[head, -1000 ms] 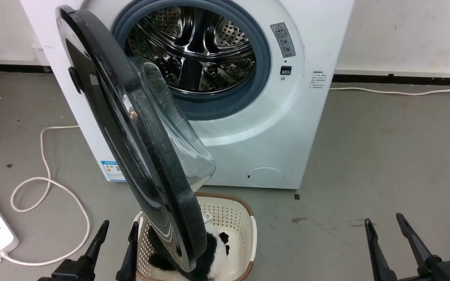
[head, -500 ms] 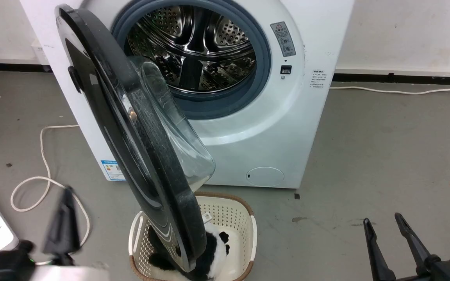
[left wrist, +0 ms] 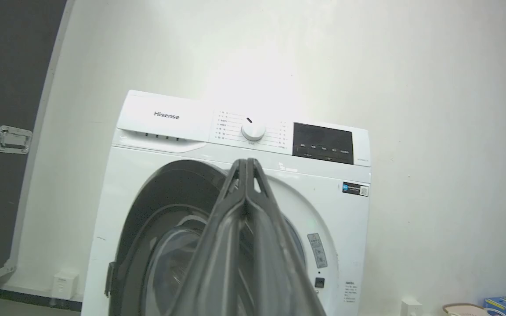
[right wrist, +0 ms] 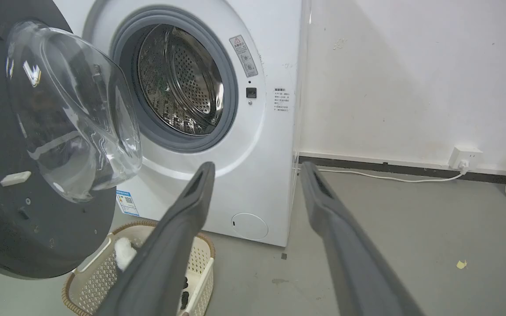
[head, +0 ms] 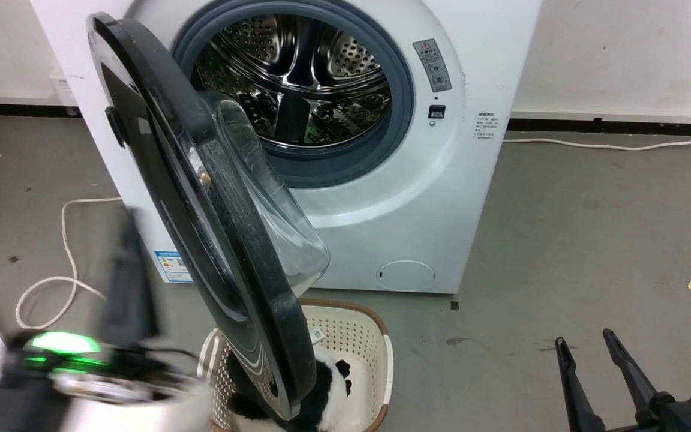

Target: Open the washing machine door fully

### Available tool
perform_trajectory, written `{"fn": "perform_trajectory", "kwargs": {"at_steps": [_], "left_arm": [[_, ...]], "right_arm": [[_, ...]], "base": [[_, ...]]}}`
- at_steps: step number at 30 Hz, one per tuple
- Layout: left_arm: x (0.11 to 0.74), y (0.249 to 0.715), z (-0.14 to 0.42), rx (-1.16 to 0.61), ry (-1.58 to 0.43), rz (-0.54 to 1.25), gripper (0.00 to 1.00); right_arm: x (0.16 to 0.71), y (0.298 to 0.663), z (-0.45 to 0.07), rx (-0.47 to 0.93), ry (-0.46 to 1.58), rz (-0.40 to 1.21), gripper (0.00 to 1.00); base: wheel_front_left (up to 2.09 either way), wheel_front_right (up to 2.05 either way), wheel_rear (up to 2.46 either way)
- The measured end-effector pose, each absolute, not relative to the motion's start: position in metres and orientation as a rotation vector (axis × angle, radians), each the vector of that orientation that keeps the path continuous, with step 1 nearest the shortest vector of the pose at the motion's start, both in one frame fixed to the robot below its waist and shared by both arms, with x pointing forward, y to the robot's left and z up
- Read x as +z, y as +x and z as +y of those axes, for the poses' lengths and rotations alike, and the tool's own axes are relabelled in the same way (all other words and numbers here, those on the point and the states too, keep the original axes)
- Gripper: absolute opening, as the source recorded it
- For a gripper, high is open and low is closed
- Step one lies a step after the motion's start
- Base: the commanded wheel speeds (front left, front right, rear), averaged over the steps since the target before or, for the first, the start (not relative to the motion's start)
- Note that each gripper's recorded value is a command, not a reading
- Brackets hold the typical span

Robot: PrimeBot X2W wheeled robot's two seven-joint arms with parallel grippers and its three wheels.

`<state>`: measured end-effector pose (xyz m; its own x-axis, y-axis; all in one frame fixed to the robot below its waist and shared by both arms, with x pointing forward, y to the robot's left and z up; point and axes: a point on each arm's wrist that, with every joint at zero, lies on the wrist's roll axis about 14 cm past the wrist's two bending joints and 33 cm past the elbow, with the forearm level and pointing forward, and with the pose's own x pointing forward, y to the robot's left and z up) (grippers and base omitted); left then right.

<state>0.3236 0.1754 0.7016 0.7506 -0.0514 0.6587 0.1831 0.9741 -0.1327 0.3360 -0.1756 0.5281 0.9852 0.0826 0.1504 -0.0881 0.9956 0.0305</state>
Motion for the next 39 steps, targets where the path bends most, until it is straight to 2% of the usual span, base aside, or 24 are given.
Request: {"fn": "perform_trajectory", "kwargs": {"at_steps": [9, 16, 19, 23, 29, 39], "left_arm": [[0.623, 0.326, 0.087, -0.365, -0.277, -0.415, 0.00], [0.563, 0.328, 0.057, -0.434, -0.308, -0.184, 0.00], [0.533, 0.331, 0.059, -0.416, -0.326, -0.078, 0.00], [0.515, 0.340, 0.067, -0.386, -0.310, -0.025, 0.00], [0.510, 0.343, 0.078, -0.343, -0.310, -0.036, 0.00], [0.501, 0.315, 0.137, -0.155, -0.273, -0.049, 0.00]], "right_arm": [[0.524, 0.334, -0.179, 0.074, 0.048, -0.139, 1.00], [0.521, 0.333, -0.181, 0.064, 0.053, -0.129, 1.00], [0.520, 0.333, -0.181, 0.063, 0.058, -0.125, 1.00], [0.519, 0.334, -0.182, 0.062, 0.060, -0.120, 1.00], [0.518, 0.337, -0.180, 0.070, 0.059, -0.117, 1.00], [0.514, 0.357, -0.140, 0.196, 0.087, -0.100, 1.00]], "base": [[0.00, 0.00, 0.00], [0.00, 0.00, 0.00], [0.00, 0.00, 0.00], [0.00, 0.00, 0.00], [0.00, 0.00, 0.00], [0.00, 0.00, 0.00]]}}
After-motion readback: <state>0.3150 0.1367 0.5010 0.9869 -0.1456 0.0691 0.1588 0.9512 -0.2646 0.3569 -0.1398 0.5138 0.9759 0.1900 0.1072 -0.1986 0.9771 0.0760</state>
